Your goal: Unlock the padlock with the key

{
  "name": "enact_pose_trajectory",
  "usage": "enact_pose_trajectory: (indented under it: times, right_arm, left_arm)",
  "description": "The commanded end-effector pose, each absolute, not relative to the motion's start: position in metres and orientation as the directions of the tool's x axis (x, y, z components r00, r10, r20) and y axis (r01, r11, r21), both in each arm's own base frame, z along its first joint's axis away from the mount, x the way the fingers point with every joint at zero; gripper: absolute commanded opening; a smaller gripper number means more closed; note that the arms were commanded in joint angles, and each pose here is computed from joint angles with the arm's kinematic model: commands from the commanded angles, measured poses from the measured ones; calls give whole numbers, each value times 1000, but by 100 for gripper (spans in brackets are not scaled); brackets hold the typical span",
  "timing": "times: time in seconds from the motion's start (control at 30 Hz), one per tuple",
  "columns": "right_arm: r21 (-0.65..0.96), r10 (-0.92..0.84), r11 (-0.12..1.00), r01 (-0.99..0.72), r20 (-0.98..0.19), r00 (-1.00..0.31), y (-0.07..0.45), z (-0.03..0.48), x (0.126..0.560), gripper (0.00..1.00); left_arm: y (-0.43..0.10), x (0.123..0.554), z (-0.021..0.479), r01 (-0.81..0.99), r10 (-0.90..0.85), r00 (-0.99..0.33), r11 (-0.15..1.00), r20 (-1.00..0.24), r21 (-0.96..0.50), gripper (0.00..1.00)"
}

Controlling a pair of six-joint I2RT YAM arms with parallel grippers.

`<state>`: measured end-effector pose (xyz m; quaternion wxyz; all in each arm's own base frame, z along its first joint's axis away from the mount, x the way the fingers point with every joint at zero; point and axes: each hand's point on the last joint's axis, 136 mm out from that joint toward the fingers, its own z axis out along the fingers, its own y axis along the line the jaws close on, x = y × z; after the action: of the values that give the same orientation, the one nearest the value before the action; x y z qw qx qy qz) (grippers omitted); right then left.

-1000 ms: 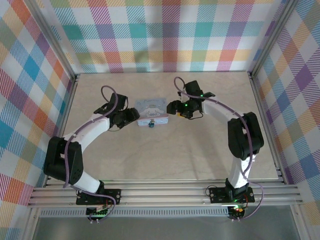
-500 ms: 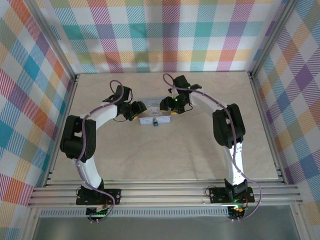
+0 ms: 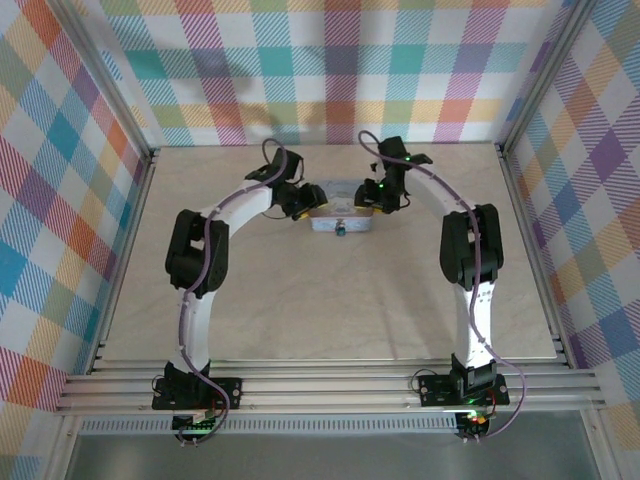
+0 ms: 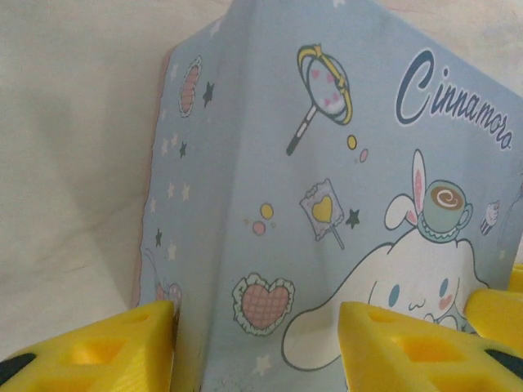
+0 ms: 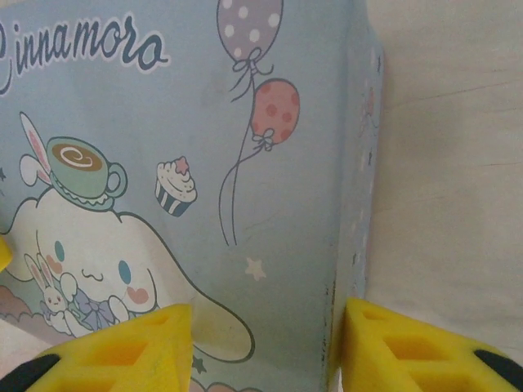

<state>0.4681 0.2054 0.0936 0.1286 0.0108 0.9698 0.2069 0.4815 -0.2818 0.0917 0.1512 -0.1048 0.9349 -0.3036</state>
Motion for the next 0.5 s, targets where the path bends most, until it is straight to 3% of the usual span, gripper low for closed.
enact_pose_trajectory:
  times: [0.0,0.47]
  right_arm:
    - [438,19,892,-117,-293,-956,216,129,467,47]
    - [368,81,930,-29,-280,-956,155,140,477,53]
  left_arm:
    - [-351,466,124,12,-192,-958,713,-211,-701,53]
    - [-384,475,107,17,-185,-959,714,-212,-700,54]
